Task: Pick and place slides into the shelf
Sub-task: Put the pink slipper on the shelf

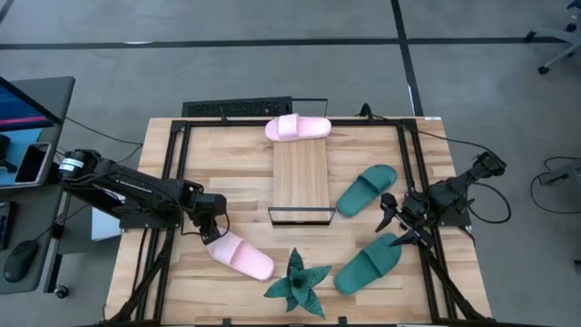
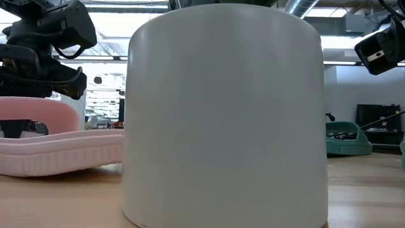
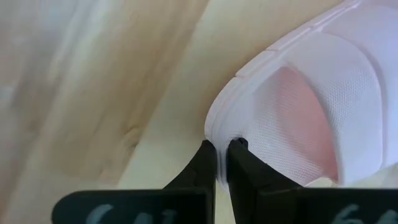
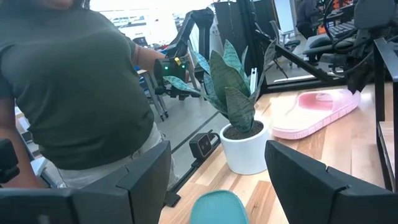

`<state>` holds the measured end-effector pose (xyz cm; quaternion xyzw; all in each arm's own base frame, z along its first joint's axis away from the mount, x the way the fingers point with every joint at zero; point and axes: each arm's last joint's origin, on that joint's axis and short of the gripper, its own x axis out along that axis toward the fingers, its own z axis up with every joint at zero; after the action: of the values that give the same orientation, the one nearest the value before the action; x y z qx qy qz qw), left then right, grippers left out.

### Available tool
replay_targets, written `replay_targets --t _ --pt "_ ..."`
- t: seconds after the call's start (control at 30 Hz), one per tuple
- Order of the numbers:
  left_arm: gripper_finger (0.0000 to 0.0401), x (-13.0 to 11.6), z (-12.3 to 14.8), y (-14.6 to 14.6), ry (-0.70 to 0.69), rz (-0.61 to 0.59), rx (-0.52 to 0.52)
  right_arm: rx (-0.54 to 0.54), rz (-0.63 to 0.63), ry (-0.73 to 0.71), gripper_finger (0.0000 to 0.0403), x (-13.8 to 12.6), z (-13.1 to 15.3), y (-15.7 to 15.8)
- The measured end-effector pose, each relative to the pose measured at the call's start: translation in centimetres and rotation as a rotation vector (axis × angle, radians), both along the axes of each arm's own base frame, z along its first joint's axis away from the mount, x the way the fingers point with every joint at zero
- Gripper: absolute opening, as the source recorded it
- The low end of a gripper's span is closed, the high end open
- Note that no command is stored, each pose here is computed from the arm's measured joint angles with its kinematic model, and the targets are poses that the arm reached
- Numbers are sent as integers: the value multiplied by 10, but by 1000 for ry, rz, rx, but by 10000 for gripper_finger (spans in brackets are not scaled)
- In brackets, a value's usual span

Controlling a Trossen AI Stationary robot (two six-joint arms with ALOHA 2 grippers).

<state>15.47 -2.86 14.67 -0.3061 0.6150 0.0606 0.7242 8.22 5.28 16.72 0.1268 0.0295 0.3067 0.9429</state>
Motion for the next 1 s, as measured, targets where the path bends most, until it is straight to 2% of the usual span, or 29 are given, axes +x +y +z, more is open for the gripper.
replay_targets --t 1.0 --pt "2 -2 50 43 143 -47 197 0 0 0 254 0 0 0"
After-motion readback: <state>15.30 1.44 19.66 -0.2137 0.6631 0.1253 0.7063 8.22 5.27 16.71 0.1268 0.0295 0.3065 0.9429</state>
